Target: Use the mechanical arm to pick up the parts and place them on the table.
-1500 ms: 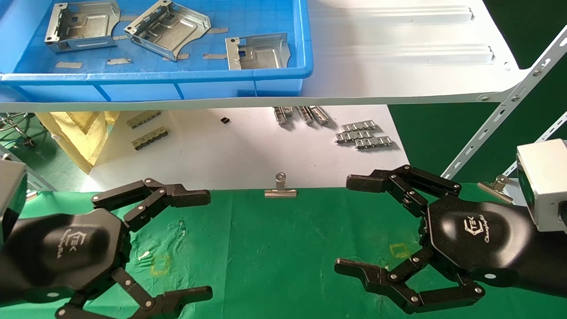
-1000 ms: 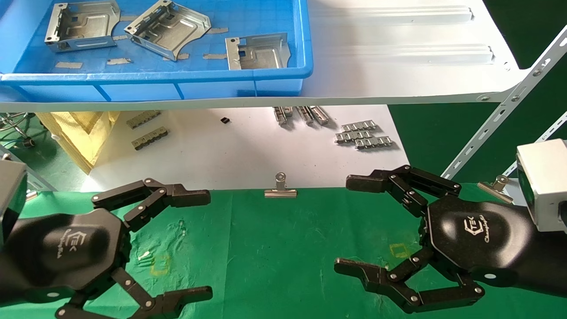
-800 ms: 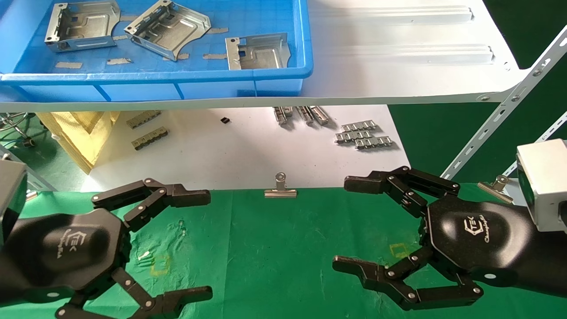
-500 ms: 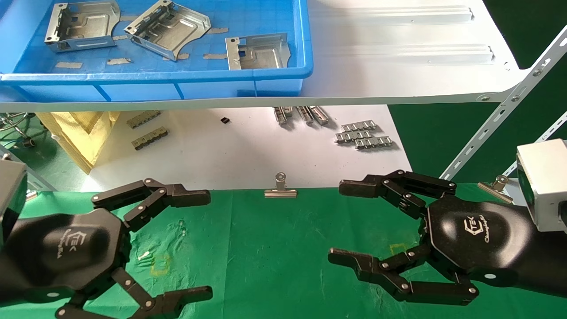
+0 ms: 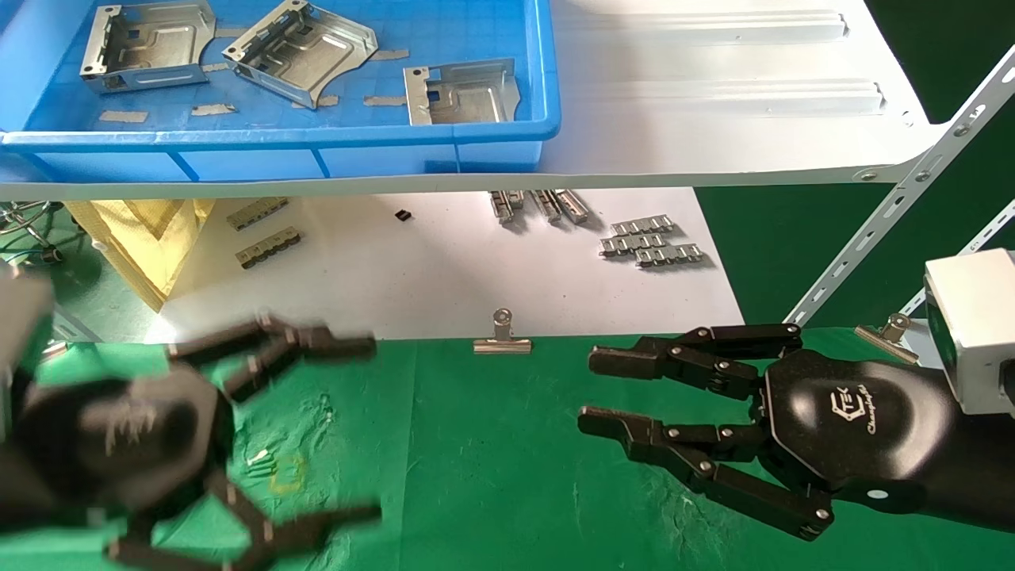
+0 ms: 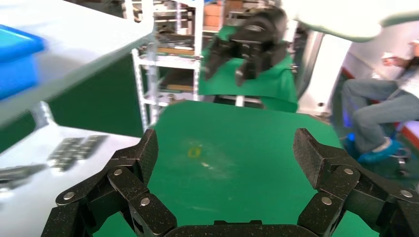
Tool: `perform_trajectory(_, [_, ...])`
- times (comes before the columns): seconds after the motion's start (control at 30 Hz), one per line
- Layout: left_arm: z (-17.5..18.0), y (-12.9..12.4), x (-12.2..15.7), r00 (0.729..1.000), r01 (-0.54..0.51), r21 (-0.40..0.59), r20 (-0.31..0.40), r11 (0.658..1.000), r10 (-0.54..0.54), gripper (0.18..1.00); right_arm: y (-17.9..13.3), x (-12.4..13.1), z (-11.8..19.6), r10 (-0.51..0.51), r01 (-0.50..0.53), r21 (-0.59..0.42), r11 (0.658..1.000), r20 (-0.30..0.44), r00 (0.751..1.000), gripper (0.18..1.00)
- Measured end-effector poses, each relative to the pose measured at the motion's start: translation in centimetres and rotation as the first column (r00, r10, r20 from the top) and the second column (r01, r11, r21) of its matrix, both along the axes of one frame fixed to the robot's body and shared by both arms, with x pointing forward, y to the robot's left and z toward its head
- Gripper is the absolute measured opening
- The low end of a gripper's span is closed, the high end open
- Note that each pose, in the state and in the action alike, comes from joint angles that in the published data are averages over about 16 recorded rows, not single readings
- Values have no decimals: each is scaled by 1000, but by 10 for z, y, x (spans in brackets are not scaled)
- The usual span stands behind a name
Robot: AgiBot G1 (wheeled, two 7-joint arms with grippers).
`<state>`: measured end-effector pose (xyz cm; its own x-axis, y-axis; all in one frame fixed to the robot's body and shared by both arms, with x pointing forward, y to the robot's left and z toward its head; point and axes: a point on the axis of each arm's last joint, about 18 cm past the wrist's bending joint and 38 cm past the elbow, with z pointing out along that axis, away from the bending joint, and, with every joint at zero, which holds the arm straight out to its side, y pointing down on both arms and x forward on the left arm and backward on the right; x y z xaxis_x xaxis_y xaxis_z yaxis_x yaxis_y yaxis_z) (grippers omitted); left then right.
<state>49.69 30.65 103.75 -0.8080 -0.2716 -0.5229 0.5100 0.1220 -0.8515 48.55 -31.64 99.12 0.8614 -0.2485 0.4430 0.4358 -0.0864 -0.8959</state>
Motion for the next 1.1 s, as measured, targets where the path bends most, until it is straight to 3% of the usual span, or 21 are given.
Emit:
perform_trajectory(0.17, [52, 8, 36, 991, -125, -60, 42, 990, 128, 1001, 0, 0, 0, 0, 0, 0, 1000, 0, 1000, 422])
perform_trajectory(0.33, [113, 15, 84, 953, -291, -136, 42, 947, 299, 1001, 0, 0, 0, 0, 0, 0, 1000, 0, 1000, 332])
perform_trajectory(0.57, [168, 21, 147, 845, -529, -188, -27, 827, 534, 1001, 0, 0, 0, 0, 0, 0, 1000, 0, 1000, 244])
perform_trajectory(0.83, [186, 25, 184, 712, -699, -177, -77, 693, 698, 998, 0, 0, 0, 0, 0, 0, 1000, 0, 1000, 198])
perform_trajectory(0.97, [187, 27, 191, 674, -736, -167, -90, 656, 733, 994, 0, 0, 0, 0, 0, 0, 1000, 0, 1000, 194])
perform_trajectory(1.1, [185, 29, 195, 655, -754, -158, -105, 638, 748, 976, 0, 0, 0, 0, 0, 0, 1000, 0, 1000, 192])
